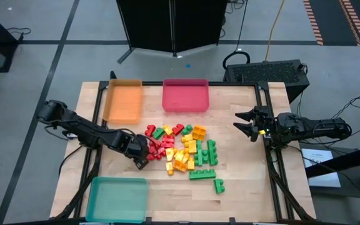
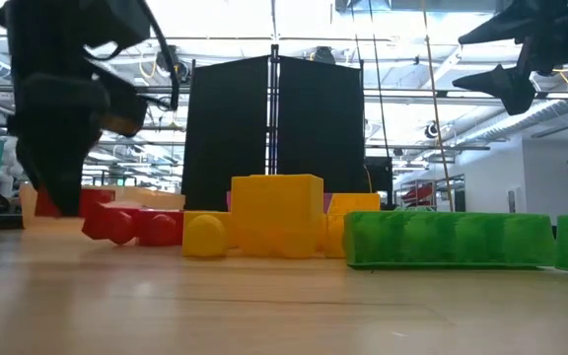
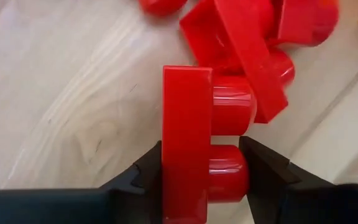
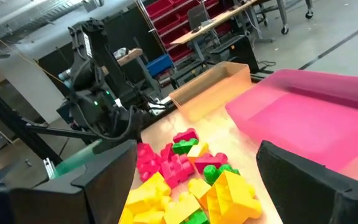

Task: Sort blocks
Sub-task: Put the red game piece into the red bin, then put the green game piece into the blue bin

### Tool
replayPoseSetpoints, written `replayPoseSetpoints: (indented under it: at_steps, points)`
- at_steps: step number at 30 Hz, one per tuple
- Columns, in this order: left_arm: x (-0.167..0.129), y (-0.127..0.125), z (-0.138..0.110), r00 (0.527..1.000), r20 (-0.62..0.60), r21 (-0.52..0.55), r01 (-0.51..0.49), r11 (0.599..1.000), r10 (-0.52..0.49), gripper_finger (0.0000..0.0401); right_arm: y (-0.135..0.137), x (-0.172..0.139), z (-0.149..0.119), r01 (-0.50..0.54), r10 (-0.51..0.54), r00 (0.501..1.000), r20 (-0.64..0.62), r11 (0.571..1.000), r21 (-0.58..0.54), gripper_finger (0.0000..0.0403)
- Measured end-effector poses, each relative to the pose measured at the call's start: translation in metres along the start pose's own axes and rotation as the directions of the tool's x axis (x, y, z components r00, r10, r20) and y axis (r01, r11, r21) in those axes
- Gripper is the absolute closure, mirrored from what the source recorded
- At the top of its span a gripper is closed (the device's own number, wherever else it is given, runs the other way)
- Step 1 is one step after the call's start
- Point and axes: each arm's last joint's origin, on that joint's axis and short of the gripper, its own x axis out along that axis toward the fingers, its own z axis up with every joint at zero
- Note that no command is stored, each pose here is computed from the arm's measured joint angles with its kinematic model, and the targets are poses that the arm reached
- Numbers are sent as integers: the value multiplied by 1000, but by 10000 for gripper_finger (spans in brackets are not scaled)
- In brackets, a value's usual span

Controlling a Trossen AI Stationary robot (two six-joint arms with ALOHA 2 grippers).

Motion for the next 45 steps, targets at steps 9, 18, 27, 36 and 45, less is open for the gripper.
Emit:
replayPoseSetpoints:
  at_steps: [9,18,27,36,45]
  points:
    - [-52,-4,52,978,206,-47,30,998,-20,246,0,0,0,1,-1,1000,-2,1000,-1,81]
    - [-90,31,144,780,626,-75,53,996,5,246,0,0,0,1,-1,1000,-2,1000,-2,81]
    - [-58,84,209,717,693,-171,70,983,70,246,0,0,0,3,-3,1000,-4,1000,0,81]
    - [-28,81,247,751,652,-49,-91,995,101,218,0,0,-1,5,-4,1000,-7,1000,22,81]
    - [-41,70,259,769,632,-42,-87,995,94,17,0,2,-6,-35,33,995,-93,999,-18,81]
